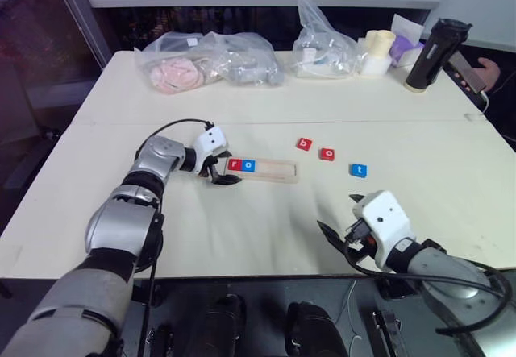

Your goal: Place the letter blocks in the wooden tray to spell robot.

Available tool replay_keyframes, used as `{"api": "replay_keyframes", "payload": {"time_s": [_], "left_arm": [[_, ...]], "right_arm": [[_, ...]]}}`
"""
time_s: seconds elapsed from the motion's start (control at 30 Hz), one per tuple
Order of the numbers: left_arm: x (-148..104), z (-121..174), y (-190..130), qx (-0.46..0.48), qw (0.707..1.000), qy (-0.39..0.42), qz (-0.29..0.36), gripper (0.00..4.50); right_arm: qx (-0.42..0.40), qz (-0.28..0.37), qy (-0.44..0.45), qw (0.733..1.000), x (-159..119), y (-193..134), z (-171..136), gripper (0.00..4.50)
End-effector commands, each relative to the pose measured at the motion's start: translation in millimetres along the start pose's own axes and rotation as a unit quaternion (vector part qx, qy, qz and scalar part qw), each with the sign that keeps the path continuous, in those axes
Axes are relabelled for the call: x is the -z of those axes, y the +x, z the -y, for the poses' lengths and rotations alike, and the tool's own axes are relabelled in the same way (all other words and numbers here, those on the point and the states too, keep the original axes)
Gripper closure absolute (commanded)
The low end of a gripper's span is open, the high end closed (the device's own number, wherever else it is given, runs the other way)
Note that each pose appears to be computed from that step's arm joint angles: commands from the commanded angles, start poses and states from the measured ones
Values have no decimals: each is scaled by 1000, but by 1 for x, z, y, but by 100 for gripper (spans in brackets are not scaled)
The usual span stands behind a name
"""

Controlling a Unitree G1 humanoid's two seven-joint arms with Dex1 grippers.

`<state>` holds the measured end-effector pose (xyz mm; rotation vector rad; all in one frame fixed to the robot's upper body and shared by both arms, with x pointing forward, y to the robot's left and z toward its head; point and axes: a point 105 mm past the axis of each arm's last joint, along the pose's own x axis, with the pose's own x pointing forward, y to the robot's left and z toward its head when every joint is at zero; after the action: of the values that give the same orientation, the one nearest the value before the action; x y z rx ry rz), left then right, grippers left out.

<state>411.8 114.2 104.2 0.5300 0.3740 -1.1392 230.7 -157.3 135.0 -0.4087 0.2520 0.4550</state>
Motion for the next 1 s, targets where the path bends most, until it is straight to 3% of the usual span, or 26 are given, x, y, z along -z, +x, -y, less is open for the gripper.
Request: {"api": "replay_keyframes", "payload": {"time_s": [0.03, 0.27, 0.4, 0.43, 0.73, 1.0], "left_arm": [[6, 14, 9, 44, 999, 7, -20, 0], [12, 23, 11, 76, 996, 18, -39, 0], [17, 27, 9, 94, 994, 28, -52, 128], [18, 28, 9, 98, 993, 29, -54, 134], [24, 46, 5, 170, 983, 51, -52, 134], [18, 64, 7, 225, 972, 74, -6, 134]], "right_arm": [[18, 21, -10, 1000, -11, -7, 2, 1], [29, 23, -8, 999, -12, -5, 5, 1], [31, 23, -8, 999, -11, -5, 6, 0], [31, 23, -7, 999, -11, -4, 6, 0], [34, 25, -5, 999, -11, -1, 6, 0], [27, 33, -11, 999, -13, 9, 8, 0]]}}
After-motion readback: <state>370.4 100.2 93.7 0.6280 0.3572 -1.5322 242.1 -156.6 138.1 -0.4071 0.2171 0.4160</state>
